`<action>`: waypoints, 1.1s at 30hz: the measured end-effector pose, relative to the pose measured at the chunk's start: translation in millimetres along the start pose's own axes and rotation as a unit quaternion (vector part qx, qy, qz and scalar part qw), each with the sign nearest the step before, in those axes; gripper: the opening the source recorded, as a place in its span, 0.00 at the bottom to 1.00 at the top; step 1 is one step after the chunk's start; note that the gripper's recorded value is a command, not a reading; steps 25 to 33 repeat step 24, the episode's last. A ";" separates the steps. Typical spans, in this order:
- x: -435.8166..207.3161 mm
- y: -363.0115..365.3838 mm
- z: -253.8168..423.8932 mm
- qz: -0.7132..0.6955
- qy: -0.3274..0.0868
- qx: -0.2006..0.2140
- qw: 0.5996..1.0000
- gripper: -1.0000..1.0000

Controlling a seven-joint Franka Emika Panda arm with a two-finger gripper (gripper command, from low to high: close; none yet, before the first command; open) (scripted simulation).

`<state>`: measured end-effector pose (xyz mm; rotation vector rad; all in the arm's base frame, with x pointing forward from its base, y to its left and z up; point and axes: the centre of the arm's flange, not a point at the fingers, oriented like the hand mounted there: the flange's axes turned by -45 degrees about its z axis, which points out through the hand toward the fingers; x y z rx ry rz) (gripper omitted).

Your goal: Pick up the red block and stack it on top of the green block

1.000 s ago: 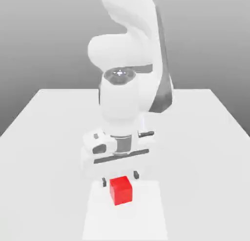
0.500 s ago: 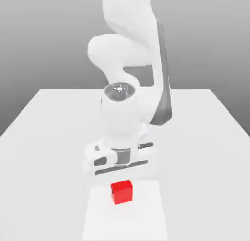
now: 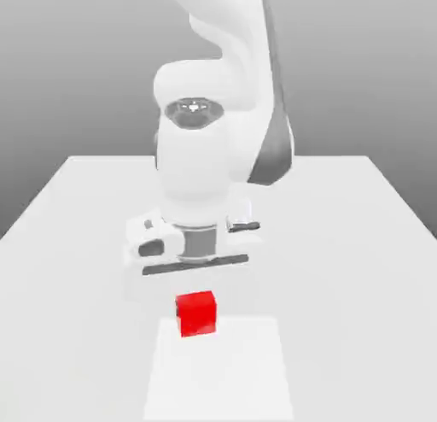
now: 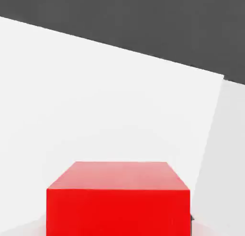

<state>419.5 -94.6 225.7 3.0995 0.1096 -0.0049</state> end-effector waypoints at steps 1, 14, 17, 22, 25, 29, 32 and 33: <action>6.4 13.9 -2.0 0.020 -0.001 -0.002 1.000 0.00; 46.8 203.5 -13.2 0.259 -0.005 0.009 0.966 0.00; 45.2 242.6 -5.1 0.303 -0.004 0.019 0.953 0.00; 44.7 248.9 48.9 0.312 -0.004 0.020 0.950 1.00; 44.7 248.9 48.9 0.312 -0.004 0.020 0.950 1.00; 44.7 248.9 48.9 0.312 -0.004 0.020 0.950 1.00; 44.7 248.9 48.9 0.312 -0.004 0.020 0.950 1.00; 44.7 248.9 48.9 0.312 -0.004 0.020 0.950 1.00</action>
